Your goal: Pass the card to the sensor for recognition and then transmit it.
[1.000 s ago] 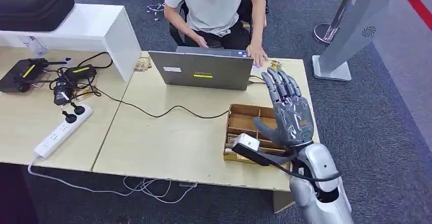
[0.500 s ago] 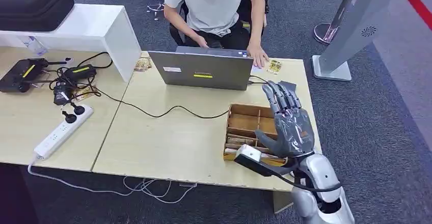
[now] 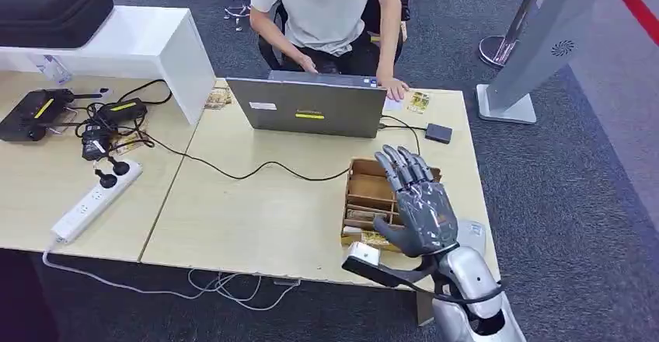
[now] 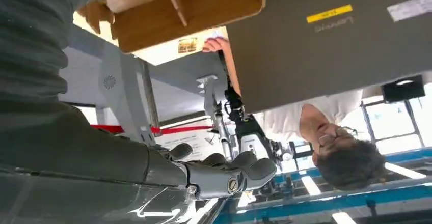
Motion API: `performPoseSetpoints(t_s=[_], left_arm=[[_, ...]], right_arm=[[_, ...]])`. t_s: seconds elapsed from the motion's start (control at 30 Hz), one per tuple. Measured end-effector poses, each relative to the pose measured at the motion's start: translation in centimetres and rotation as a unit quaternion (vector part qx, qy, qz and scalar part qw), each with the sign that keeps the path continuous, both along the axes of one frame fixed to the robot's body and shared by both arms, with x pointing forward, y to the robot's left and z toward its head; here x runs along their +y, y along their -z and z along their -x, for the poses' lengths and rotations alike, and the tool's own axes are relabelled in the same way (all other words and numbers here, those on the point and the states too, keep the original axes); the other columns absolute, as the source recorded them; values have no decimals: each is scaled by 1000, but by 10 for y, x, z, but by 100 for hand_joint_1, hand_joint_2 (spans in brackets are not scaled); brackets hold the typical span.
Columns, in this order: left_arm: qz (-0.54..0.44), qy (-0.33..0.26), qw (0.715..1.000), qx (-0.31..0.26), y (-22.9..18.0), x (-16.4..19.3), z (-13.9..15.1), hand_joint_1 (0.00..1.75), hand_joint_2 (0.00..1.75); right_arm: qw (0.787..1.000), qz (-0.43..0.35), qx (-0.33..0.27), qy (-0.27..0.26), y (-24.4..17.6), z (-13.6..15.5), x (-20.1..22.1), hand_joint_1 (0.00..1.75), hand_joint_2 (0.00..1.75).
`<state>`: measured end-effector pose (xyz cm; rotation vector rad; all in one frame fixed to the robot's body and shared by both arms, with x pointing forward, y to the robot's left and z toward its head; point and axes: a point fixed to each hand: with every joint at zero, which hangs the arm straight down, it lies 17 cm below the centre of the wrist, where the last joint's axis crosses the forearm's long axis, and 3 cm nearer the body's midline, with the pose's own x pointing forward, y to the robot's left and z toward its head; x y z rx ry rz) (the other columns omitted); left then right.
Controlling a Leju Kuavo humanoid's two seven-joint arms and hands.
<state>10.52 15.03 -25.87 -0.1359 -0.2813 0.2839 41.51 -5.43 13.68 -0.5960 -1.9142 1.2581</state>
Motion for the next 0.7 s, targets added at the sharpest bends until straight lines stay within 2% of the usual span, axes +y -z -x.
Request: performPoseSetpoints(t_s=[0.7], left_arm=[[-2,-2,1000,-6,-1,2,-4,0,175]], right_arm=[[998,24,52,-33,48,18,23,0,175]])
